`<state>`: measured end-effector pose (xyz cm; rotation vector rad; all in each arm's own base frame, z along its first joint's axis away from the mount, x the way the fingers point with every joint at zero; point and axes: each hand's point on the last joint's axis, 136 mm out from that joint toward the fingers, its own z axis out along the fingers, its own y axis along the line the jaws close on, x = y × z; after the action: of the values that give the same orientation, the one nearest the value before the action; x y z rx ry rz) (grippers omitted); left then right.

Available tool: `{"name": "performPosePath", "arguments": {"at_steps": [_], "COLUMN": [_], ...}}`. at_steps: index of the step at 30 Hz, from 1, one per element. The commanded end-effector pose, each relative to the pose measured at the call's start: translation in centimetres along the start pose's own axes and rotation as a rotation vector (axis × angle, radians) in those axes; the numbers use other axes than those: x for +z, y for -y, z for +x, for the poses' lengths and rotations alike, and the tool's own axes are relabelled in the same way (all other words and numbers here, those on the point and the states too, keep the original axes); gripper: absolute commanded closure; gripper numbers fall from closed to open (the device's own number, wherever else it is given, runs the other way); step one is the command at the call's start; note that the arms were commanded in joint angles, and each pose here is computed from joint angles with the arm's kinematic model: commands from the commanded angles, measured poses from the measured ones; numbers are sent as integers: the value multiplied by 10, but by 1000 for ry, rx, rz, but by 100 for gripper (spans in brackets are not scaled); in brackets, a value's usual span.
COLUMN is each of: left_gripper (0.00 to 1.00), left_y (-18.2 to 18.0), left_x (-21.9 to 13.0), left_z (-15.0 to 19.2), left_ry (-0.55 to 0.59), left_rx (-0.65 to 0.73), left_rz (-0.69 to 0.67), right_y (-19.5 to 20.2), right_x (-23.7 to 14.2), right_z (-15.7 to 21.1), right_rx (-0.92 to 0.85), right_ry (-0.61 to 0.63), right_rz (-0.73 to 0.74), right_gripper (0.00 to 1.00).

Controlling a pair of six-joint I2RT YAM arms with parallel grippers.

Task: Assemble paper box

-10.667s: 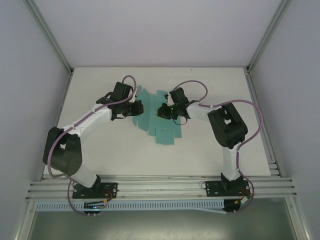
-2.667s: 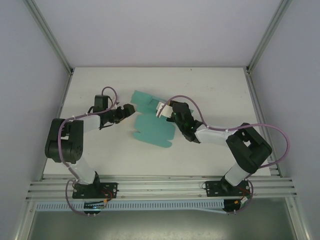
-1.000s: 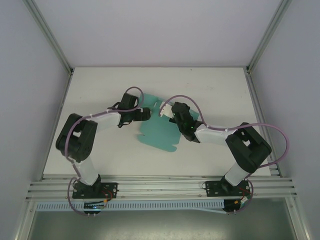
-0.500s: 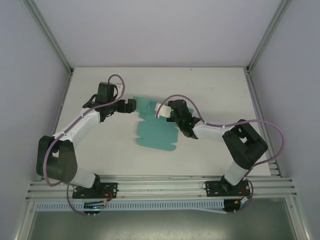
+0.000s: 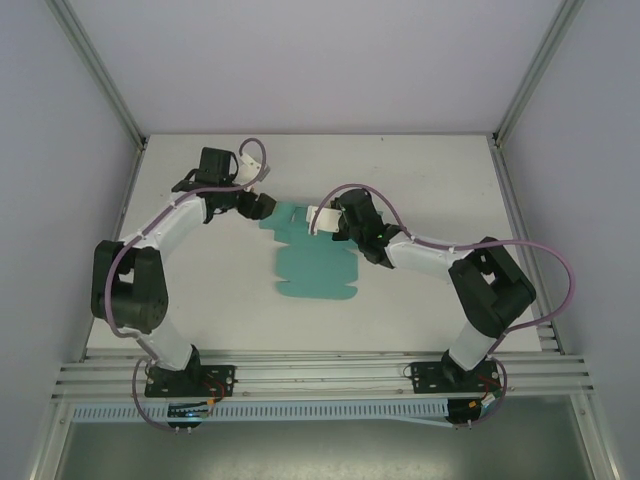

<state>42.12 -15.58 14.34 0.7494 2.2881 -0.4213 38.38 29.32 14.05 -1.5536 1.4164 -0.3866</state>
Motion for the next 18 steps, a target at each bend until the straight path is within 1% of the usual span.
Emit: {"name": "performPosePath", "arguments": {"at_steps": [1, 3, 5, 6, 8, 9, 12, 14, 15, 16, 18], "left_gripper": [26, 17, 16, 18, 31, 34, 29, 27, 28, 31, 32], "left_y": [0, -1, -9, -14, -21, -19, 0, 15, 19, 21, 18], "left_x": [-14, -20, -21, -21, -20, -18, -10, -2, 1, 4, 9], "left_z": [9, 12, 23, 30, 45, 49, 58, 62, 64, 66, 77], "left_ry": [19, 29, 2, -14, -26, -18, -7, -4, -3, -13, -45], "left_rx": [-10, 4, -38, -80, -192, -250, -395, -437, -459, -479, -510], "left_rz": [-45, -71, -131, -163, -215, -214, -106, -16, 9, 23, 5], "right_y": [8, 7, 11, 15, 21, 24, 24, 26, 27, 28, 31], "right_x": [3, 2, 1, 0, -1, -2, -4, -5, -6, -8, -11], "right_z": [0, -1, -2, -2, -2, -1, 0, 0, 0, -1, -3], "right_rx": [-10, -11, 0, 10, 34, 43, 58, 65, 70, 76, 89], "right_ry": [-7, -1, -2, -3, -2, -1, -1, -4, -3, 3, 13], "right_rz": [8, 1, 12, 22, 48, 57, 53, 57, 60, 65, 70], "right_gripper": [100, 100, 100, 100, 100, 100, 100, 100, 100, 100, 100]}}
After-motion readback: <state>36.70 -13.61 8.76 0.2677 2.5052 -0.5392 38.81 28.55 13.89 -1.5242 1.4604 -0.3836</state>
